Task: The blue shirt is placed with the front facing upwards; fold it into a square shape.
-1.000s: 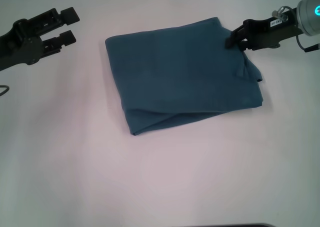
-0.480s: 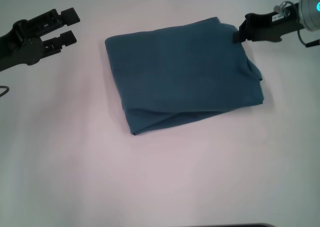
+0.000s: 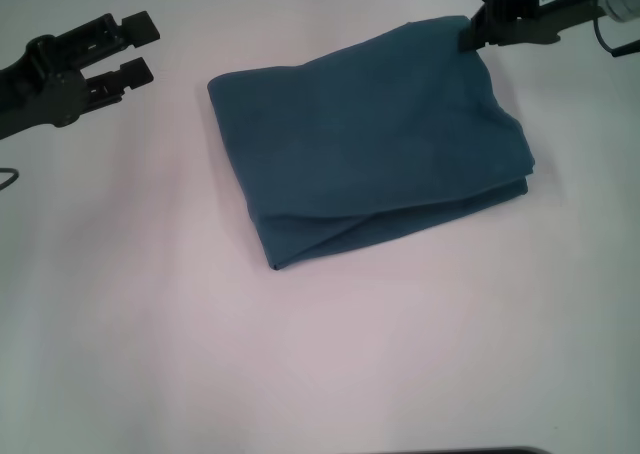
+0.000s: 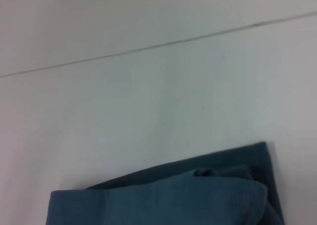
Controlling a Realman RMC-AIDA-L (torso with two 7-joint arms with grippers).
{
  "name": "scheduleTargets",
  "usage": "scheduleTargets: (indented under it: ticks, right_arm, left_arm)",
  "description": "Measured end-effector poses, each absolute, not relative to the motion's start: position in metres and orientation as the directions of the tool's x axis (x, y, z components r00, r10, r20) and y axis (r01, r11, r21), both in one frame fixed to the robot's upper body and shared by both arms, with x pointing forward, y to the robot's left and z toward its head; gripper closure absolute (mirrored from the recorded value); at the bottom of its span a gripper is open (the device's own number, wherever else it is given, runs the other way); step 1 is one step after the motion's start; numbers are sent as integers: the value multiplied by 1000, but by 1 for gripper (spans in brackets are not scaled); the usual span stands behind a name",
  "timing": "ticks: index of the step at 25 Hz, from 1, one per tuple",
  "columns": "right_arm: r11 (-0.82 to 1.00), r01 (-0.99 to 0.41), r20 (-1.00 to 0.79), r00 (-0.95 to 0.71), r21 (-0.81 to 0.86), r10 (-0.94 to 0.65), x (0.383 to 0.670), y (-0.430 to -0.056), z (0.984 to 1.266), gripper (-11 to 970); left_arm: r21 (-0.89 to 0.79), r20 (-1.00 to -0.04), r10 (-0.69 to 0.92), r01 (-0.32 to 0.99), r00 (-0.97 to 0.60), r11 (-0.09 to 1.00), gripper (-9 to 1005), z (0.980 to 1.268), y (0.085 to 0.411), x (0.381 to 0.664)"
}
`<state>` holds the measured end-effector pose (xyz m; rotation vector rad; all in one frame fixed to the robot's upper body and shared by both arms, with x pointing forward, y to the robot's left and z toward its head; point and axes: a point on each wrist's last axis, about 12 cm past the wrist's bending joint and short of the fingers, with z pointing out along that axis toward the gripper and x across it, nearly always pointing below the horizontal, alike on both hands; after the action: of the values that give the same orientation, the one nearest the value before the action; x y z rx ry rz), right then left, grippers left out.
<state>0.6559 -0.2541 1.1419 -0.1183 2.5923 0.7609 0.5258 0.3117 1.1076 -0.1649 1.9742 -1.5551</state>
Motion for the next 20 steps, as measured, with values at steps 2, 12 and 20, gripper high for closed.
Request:
scheduleTargets:
  ticks: [2,12,20]
  right_arm:
    - [852,-224,-447,-894,474,13,658,-250,1144,942]
    - [897,-282,-512,-855,340,-75,664,-237,1133,939]
    - [912,-315,-514,-846,262,-144,662,-226,1123,936]
  left_arm:
    - [-916,-383,-457,267,-803,300,171,1108,312,526]
    - [-918,-381,-471,266,-795,293,172,1109,315,525]
    - [-917,-383,-478,265,-790,297,172,1110,317,526]
